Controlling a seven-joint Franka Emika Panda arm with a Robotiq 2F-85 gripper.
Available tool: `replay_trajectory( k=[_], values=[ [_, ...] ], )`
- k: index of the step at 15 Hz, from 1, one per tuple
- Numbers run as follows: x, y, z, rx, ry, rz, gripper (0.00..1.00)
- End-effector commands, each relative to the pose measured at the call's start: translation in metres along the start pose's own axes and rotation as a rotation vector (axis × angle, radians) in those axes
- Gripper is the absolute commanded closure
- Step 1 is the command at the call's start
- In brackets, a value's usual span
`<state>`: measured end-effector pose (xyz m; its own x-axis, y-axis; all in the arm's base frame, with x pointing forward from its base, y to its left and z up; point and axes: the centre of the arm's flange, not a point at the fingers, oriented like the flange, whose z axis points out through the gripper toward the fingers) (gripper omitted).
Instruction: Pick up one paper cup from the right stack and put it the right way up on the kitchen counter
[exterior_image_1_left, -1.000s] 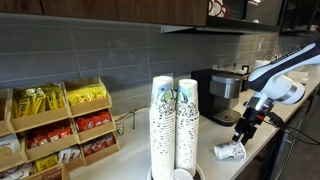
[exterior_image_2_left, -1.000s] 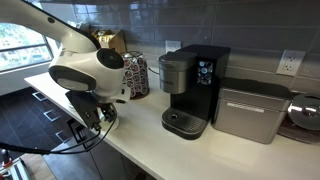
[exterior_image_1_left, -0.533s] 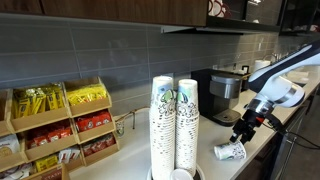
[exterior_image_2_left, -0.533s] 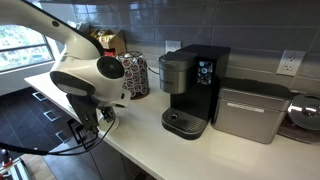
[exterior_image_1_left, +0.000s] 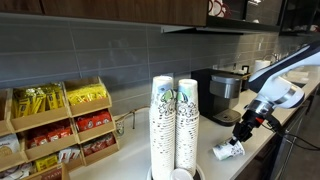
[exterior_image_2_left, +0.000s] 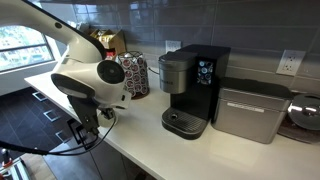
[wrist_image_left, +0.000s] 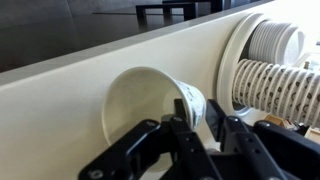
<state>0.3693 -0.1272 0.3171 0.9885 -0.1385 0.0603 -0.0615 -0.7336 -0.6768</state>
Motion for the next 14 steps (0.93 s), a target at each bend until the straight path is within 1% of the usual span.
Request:
replay_trajectory(
  k=[1, 3, 4, 7, 11, 12, 13, 14],
  values=[
    [-0.001, -0.009, -0.001, 0.014, 0.009, -0.044, 0.94],
    [0.003, -0.024, -0.004, -0.005, 0.002, -0.089, 0.97],
    [0.006, -0.035, -0.005, -0.033, -0.010, -0.121, 0.94],
    [0.012, -0.070, -0.005, -0.165, -0.093, -0.230, 0.91],
    [0.019, -0.113, 0.001, -0.335, -0.212, -0.356, 0.92],
    [0.021, -0.122, 0.004, -0.379, -0.233, -0.394, 0.93],
    [0.022, -0.130, 0.007, -0.423, -0.253, -0.431, 0.91],
    [0.024, -0.137, 0.009, -0.469, -0.272, -0.466, 0.92]
  ],
)
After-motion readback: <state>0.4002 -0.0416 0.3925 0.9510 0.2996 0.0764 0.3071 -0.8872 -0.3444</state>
